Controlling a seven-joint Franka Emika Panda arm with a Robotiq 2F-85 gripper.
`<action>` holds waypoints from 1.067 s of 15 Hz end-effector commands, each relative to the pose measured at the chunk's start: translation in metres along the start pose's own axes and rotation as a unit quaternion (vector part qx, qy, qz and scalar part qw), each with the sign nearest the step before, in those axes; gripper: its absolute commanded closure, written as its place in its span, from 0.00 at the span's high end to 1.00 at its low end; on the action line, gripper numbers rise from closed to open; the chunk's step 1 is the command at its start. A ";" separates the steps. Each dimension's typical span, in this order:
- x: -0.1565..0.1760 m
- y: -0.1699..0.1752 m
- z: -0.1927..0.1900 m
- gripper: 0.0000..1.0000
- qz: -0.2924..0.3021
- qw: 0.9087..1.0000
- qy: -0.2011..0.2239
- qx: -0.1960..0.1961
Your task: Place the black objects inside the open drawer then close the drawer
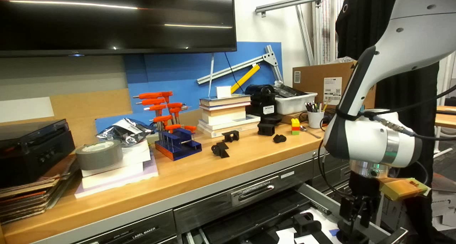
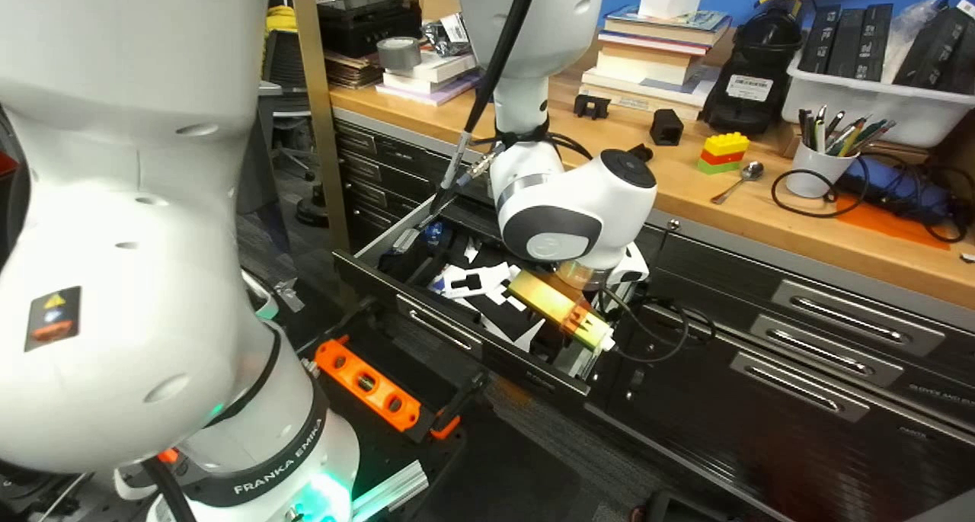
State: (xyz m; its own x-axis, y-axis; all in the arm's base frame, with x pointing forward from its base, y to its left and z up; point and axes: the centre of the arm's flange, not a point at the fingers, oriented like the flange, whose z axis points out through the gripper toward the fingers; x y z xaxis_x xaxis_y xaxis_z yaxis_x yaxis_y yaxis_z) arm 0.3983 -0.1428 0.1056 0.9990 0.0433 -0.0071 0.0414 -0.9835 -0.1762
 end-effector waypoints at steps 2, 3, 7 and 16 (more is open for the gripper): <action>0.012 -0.007 -0.014 1.00 0.005 1.000 0.014 -0.004; 0.016 -0.011 -0.021 1.00 0.005 1.000 0.016 -0.005; 0.047 -0.035 -0.057 1.00 0.004 0.999 0.031 -0.008; 0.151 -0.102 -0.169 1.00 -0.027 0.996 0.075 -0.044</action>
State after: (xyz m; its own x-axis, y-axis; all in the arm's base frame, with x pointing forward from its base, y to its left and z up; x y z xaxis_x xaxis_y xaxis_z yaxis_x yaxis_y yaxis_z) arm 0.5129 -0.0744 0.2469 0.9894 0.0678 0.1285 0.0826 -0.9901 -0.1136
